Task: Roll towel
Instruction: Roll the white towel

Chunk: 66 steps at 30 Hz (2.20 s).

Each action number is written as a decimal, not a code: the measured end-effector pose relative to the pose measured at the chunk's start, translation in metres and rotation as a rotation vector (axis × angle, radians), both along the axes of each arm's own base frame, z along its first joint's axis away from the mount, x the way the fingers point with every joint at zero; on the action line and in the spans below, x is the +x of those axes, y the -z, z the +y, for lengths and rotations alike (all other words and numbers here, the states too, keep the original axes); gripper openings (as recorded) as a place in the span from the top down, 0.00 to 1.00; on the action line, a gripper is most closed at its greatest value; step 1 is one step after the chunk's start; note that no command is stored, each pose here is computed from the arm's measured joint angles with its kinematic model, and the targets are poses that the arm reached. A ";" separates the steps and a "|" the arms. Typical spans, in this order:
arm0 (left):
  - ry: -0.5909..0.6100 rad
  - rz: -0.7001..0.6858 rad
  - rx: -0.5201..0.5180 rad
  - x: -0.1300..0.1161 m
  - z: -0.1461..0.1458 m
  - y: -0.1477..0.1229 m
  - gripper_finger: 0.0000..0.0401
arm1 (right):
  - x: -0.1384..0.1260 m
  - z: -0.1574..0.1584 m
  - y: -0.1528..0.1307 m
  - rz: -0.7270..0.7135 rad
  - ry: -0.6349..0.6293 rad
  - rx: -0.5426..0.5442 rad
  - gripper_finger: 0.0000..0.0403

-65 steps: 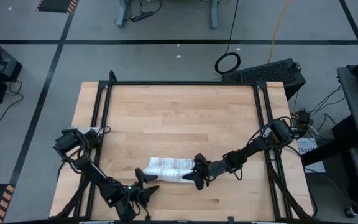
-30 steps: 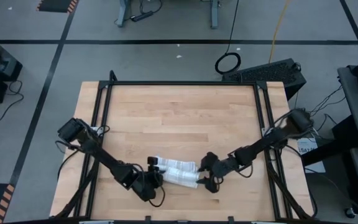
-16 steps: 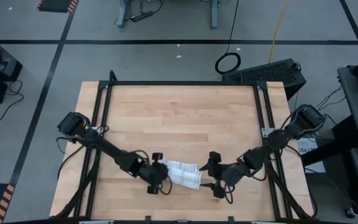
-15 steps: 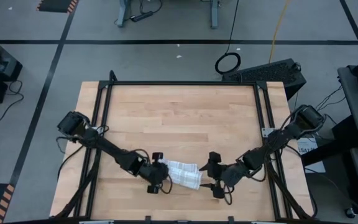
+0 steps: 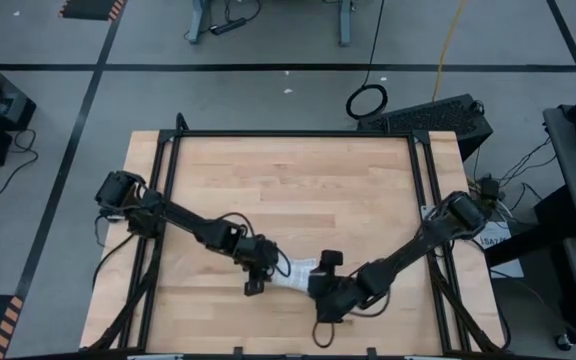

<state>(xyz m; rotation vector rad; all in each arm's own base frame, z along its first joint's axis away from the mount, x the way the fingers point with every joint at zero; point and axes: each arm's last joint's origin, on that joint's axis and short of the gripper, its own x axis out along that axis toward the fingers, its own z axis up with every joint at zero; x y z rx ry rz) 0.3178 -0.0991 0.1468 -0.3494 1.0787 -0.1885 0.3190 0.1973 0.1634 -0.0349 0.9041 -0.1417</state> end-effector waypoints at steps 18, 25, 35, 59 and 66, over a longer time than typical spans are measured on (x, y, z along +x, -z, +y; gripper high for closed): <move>0.068 -0.027 -0.057 0.004 0.011 -0.003 0.49 | 0.021 -0.012 0.019 0.124 0.082 0.072 0.26; 0.104 -0.140 -0.027 -0.002 0.022 -0.035 0.28 | 0.021 -0.014 0.020 0.140 0.084 0.087 0.26; 0.278 -0.593 0.138 -0.027 -0.005 -0.096 0.25 | 0.022 -0.018 0.020 0.148 0.101 0.107 0.26; 0.065 -0.698 0.289 -0.066 -0.003 0.023 0.97 | 0.023 -0.016 0.020 0.147 0.063 0.112 0.26; 0.002 -0.672 0.245 -0.067 0.003 0.039 0.99 | 0.022 -0.017 0.017 0.144 0.060 0.113 0.26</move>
